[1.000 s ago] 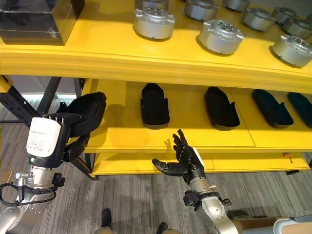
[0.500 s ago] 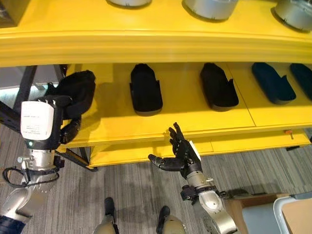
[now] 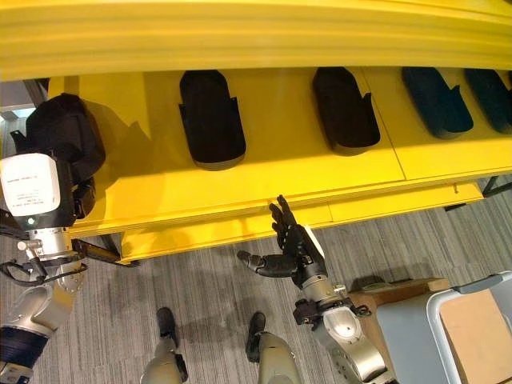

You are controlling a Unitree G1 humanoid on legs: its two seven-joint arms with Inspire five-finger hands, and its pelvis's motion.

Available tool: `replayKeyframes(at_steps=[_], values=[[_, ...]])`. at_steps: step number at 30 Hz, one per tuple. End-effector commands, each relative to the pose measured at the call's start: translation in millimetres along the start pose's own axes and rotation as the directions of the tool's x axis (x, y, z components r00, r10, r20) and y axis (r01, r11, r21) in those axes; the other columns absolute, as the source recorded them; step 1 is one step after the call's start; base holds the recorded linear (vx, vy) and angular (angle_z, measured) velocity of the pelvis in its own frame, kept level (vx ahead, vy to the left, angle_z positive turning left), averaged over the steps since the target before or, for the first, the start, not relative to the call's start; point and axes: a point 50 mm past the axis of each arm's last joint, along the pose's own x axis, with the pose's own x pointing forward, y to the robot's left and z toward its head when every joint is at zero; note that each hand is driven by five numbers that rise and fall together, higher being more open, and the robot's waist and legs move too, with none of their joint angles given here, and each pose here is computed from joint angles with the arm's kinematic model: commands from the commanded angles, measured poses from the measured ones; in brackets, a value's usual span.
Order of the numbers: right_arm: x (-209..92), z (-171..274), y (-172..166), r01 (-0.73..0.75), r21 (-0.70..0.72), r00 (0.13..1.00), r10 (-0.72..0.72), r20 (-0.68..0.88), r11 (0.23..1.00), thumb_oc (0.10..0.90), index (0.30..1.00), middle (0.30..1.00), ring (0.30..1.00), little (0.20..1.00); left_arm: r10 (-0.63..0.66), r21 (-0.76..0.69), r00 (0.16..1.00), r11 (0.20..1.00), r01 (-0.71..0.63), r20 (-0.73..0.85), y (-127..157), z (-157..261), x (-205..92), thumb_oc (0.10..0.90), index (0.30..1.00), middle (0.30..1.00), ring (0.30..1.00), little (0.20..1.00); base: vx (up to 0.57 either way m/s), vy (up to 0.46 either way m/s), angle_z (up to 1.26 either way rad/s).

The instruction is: Move parts from the plastic box to the shelf.

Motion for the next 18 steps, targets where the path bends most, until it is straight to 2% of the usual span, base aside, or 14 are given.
replayKeyframes(at_steps=[1,13,18], values=[[11,52,14,-0.1,-0.028,0.953,0.104,0.284,0.995,0.9,1.0,1.0,1.0,1.0,0.339,-0.046,0.941,0.94,-0.339,-0.009,41,10,55,0.4,0.3,0.3,0.3,0.3,0.0,0.006,-0.07],[9,50,17,-0.128,-0.028,0.95,0.131,0.283,0.991,0.9,1.0,1.0,1.0,1.0,0.198,-0.073,0.978,0.977,-0.202,-0.067,8,4,55,0.4,0.3,0.3,0.3,0.3,0.01,0.025,-0.05],[7,52,15,-0.139,-0.04,0.946,0.144,0.289,0.99,0.9,1.0,1.0,1.0,1.0,0.074,-0.031,0.99,0.997,-0.071,0.117,-5,21,56,0.4,0.3,0.3,0.3,0.3,0.02,0.053,-0.07]])
